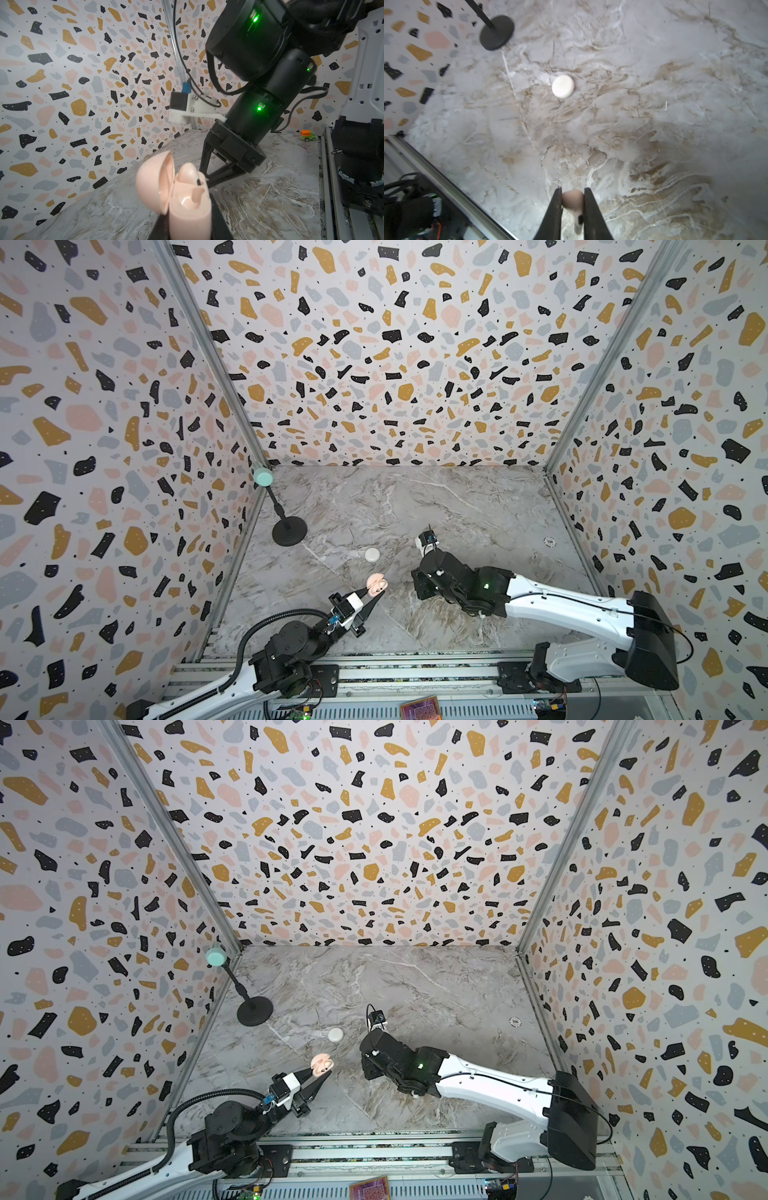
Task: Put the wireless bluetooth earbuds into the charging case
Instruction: 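Lift the earbud with the right gripper and swing it toward the pink case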
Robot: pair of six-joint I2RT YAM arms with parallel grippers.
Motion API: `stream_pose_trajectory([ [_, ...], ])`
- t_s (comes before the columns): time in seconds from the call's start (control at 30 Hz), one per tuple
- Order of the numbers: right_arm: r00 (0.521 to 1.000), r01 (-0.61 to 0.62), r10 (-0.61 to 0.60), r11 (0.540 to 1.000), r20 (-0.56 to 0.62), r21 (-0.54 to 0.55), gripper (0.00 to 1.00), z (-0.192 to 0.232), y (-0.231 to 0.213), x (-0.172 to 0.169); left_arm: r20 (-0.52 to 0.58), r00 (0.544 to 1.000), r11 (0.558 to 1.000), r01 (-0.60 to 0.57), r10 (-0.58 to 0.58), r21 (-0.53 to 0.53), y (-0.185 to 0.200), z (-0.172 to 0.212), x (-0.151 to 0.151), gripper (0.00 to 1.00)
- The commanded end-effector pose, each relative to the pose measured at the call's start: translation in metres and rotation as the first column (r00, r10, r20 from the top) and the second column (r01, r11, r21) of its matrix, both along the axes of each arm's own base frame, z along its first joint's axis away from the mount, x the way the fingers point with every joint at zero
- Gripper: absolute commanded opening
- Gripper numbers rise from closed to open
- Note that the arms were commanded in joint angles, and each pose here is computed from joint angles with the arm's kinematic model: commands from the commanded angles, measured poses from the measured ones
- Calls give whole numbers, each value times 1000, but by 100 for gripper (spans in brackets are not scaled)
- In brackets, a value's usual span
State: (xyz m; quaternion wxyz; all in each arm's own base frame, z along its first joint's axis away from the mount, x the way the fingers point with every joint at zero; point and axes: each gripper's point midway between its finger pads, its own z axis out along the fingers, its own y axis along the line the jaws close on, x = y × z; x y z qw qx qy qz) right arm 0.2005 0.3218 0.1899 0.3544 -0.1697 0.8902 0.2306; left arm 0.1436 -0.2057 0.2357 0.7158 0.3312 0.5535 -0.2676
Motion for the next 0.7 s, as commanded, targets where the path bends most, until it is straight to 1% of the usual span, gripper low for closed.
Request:
stream_pose_trajectory([
  [0.0, 997, 0, -7, 995, 77, 98, 13, 41, 2, 1, -33, 999, 992, -34, 31, -119, 7, 17, 6, 0],
  [0.17, 989, -51, 24, 981, 145, 186, 13, 81, 11, -8, -69, 998, 991, -14, 5, -135, 2, 15, 6, 0],
  [0.3, 983, -91, 53, 972, 178, 215, 13, 103, 21, -17, -98, 995, 989, -6, -8, -149, -1, 14, 7, 0],
  [0.43, 969, -119, 63, 966, 238, 228, 13, 124, 31, -29, -110, 994, 989, 4, -20, -149, -4, 13, 7, 0],
  [0.67, 955, -188, 113, 945, 273, 269, 13, 138, 48, -43, -109, 994, 989, 11, -27, -148, -5, 12, 6, 0],
])
